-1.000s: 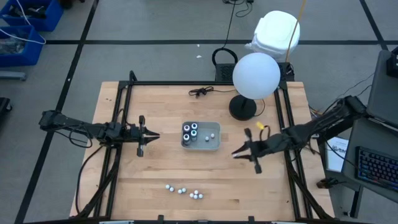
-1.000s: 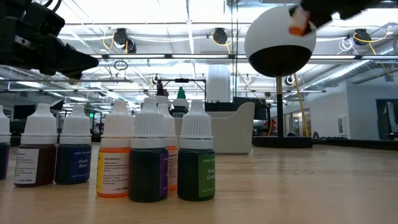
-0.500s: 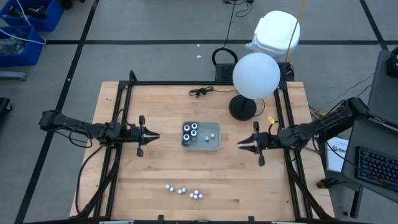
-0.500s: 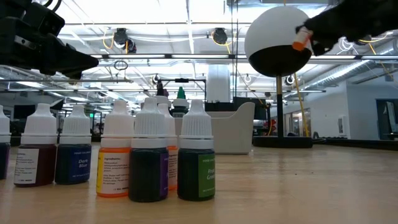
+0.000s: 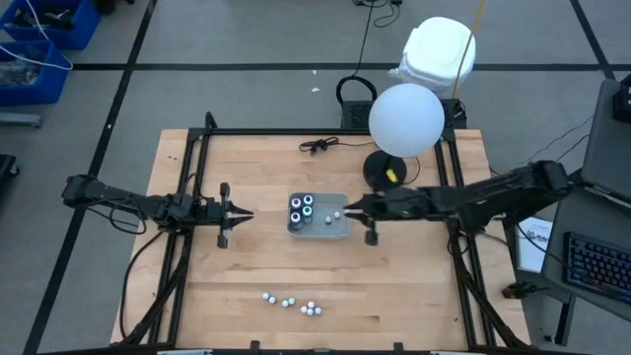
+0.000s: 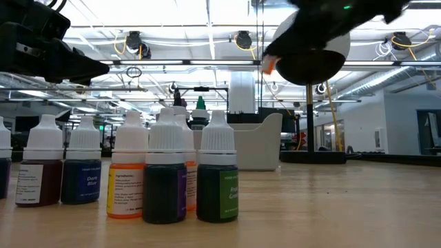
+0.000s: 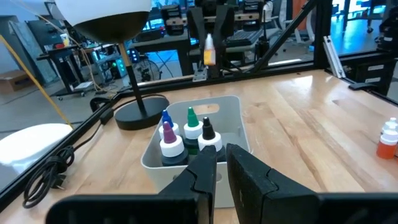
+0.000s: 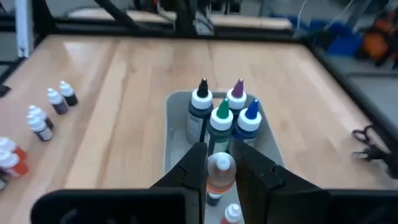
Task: Pick & Place food coloring
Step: Put the right small yellow food coloring bottle into the gray bin
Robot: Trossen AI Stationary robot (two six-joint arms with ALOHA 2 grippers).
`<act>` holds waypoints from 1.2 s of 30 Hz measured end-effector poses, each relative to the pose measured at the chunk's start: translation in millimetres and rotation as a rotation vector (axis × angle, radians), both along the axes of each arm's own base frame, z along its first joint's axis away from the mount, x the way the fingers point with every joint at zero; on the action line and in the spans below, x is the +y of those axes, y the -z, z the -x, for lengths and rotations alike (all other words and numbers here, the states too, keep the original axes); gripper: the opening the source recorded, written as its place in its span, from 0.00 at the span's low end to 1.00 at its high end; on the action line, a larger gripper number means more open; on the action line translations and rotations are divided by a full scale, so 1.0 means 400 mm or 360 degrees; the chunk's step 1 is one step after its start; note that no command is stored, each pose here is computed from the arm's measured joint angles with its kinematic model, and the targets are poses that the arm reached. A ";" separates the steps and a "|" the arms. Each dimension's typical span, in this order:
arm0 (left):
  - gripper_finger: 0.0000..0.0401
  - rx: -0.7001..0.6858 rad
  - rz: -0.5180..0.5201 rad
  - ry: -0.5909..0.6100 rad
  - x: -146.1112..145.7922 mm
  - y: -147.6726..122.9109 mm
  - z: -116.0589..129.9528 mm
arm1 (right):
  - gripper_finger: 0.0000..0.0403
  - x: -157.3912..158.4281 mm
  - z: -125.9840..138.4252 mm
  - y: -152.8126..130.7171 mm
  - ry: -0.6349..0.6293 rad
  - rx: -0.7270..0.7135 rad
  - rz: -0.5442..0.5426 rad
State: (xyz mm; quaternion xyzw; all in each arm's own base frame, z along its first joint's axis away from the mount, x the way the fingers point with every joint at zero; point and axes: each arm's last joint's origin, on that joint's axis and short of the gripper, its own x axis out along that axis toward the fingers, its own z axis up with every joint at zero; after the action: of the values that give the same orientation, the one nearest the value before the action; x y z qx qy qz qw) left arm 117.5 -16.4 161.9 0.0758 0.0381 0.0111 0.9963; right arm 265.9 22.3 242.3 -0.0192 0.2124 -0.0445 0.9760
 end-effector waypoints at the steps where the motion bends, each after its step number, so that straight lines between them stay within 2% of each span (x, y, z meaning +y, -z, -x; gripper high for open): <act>1: 0.12 0.0001 -0.0001 -0.0005 0.000 0.000 0.000 | 0.12 -0.007 -0.021 0.001 -0.0010 0.0017 -0.0012; 7: 0.12 0.0000 -0.0001 -0.0030 0.001 0.000 0.000 | 0.12 -0.041 -0.115 0.042 -0.0054 0.0154 -0.0033; 13: 0.12 0.0001 0.0014 -0.0031 0.001 0.000 0.000 | 0.12 -0.082 -0.155 0.104 -0.0010 0.0303 -0.0061; 26: 0.12 0.0001 0.0009 -0.0030 0.001 0.000 0.000 | 0.12 -0.131 -0.181 0.196 0.0059 0.0484 -0.0035; 36: 0.12 0.0001 -0.0002 -0.0030 0.001 0.000 0.000 | 0.12 -0.135 -0.185 0.217 0.0076 0.0513 -0.0044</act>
State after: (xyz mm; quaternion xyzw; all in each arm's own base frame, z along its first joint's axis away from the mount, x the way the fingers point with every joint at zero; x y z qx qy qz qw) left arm 117.5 -15.8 161.8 0.0761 0.0392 0.0205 0.9961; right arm 339.9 -31.8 155.6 -0.0076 0.3672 -0.0610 0.9281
